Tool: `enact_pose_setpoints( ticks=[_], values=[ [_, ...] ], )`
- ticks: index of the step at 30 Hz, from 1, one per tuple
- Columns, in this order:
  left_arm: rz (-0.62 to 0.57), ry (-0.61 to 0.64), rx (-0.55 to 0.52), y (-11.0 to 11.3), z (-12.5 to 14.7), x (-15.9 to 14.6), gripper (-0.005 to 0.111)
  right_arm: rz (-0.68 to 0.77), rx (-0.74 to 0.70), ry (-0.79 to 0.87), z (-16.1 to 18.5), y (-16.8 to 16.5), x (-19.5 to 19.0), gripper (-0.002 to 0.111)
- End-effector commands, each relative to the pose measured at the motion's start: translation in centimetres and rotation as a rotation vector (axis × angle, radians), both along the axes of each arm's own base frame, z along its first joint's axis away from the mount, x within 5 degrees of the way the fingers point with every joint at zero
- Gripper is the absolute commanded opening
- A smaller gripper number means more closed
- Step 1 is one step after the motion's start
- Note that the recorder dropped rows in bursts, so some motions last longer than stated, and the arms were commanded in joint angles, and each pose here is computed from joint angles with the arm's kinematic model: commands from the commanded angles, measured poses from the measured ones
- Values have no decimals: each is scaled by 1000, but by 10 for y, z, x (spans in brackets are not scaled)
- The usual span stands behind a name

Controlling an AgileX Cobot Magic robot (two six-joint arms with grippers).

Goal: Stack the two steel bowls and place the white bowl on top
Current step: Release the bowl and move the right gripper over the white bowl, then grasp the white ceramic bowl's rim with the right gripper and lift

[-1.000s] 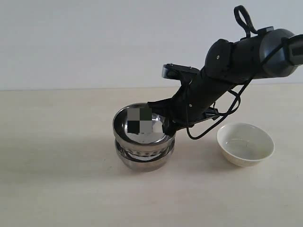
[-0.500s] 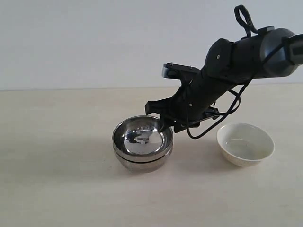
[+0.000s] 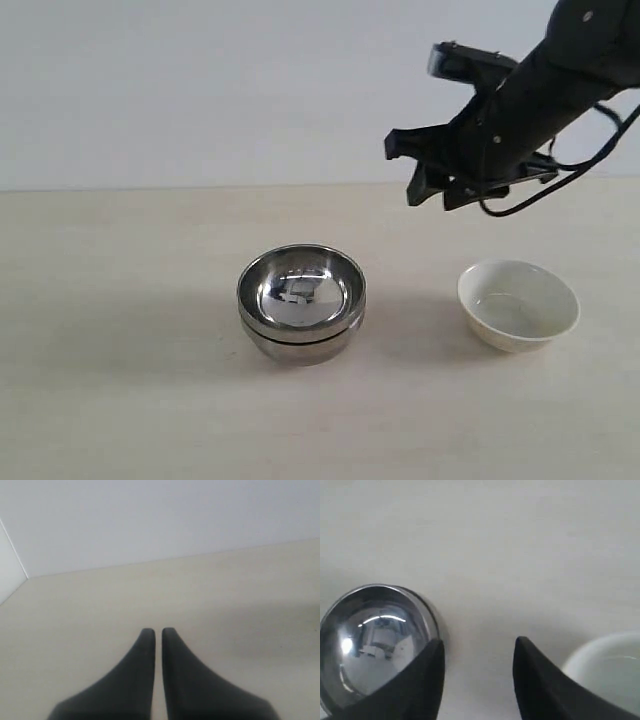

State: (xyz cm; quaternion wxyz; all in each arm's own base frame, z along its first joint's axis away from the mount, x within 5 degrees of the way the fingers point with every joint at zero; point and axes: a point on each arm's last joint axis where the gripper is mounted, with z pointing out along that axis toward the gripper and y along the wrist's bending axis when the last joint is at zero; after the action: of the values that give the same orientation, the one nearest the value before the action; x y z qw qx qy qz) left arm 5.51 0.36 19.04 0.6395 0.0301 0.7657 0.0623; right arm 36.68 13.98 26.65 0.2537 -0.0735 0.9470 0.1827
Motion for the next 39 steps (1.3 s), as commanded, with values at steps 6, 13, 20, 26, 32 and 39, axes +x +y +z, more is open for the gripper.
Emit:
enact_pose_setpoints(
  ticks=[6, 13, 20, 26, 32, 39],
  values=[
    [3, -9, -16, 0, 0, 0, 4, -120, -120, 99, 2, -66, -5, 39],
    [3, -9, -16, 0, 0, 0, 4, -219, -124, 138, -25, -101, -8, 39],
    [3, -9, -16, 0, 0, 0, 4, -239, -148, 152, -49, -116, -15, 39],
    [3, -9, -16, 0, 0, 0, 4, -238, -157, 186, -65, -116, -13, 39],
    [3, -9, -16, 0, 0, 0, 4, -232, -165, 195, -76, -117, -11, 39],
    [3, -9, -16, 0, 0, 0, 4, -229, -169, 191, -80, -117, -9, 39]
  ],
)
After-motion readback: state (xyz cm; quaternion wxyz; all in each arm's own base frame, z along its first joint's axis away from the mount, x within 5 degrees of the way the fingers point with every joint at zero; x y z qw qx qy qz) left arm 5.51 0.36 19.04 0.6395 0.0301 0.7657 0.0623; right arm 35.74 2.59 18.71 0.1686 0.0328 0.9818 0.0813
